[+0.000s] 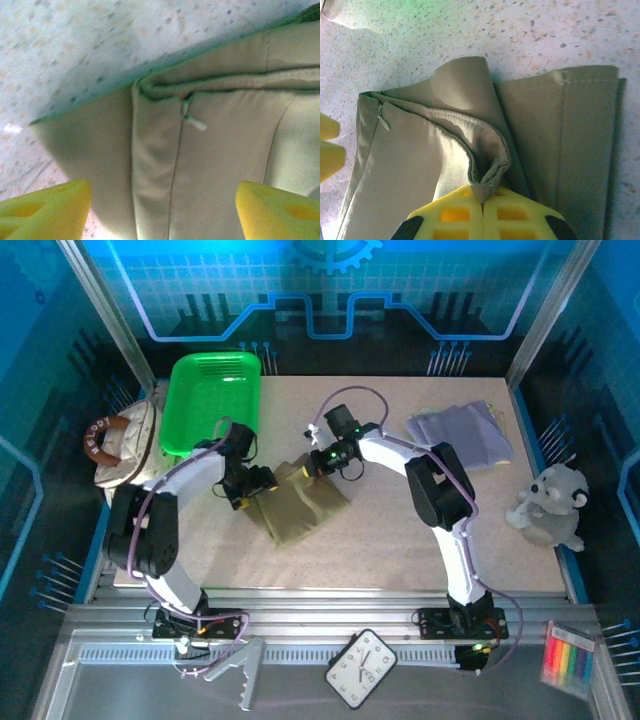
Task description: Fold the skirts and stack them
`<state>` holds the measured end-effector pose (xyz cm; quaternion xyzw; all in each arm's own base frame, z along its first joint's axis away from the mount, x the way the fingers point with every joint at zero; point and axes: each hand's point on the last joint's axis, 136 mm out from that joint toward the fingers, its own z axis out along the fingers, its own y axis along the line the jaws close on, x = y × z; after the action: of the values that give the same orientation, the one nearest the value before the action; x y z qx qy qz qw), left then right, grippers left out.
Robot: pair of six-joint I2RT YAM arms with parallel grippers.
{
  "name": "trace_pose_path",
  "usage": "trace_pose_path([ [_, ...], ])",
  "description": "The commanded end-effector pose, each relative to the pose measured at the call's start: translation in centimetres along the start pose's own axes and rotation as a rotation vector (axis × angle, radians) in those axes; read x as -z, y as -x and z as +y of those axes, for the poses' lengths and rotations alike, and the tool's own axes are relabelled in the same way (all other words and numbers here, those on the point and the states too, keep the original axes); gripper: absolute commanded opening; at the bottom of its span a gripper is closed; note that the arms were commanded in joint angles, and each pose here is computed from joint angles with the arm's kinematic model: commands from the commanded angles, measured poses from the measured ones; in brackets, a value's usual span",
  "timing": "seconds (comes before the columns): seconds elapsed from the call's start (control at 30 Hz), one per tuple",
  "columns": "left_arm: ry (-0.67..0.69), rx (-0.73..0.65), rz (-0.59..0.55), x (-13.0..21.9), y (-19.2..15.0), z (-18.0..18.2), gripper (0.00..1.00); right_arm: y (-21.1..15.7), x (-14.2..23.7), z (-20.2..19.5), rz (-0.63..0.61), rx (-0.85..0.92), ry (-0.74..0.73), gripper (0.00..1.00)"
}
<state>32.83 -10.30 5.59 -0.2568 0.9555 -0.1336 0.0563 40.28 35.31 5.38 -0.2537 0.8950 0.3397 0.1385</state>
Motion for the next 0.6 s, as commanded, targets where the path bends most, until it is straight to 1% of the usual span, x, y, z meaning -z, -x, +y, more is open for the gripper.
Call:
trace_pose_path([
  [0.0,0.071,-0.058,0.016,-0.8,0.6,0.0,0.73,1.0,1.5,0.9,-0.042,-0.003,0.005,0.00],
  [0.1,0.109,-0.057,0.037,-2.4,0.8,0.5,0.67,1.3,1.7,1.4,-0.053,0.004,0.020,0.00],
  [0.17,0.104,-0.047,0.056,-3.6,0.7,0.5,0.63,1.6,2.0,2.0,-0.064,0.026,0.031,0.00],
  [0.2,0.102,-0.040,0.064,-3.9,0.6,0.6,0.60,1.8,2.2,2.3,-0.068,0.037,0.034,0.00],
  [0.3,0.071,-0.024,0.049,-3.8,0.5,0.3,0.43,2.2,3.0,3.3,-0.080,0.069,0.057,0.01],
  [0.37,0.015,-0.024,0.006,-3.0,0.6,-0.3,0.28,2.4,3.4,4.0,-0.086,0.091,0.081,0.02],
  [0.5,-0.055,-0.035,-0.037,-2.3,0.5,-0.7,0.09,2.7,3.4,5.2,-0.092,0.129,0.123,0.04],
  [0.57,-0.070,-0.032,-0.045,-2.3,0.4,-0.5,0.00,2.8,2.5,4.0,-0.075,0.108,0.083,0.06],
])
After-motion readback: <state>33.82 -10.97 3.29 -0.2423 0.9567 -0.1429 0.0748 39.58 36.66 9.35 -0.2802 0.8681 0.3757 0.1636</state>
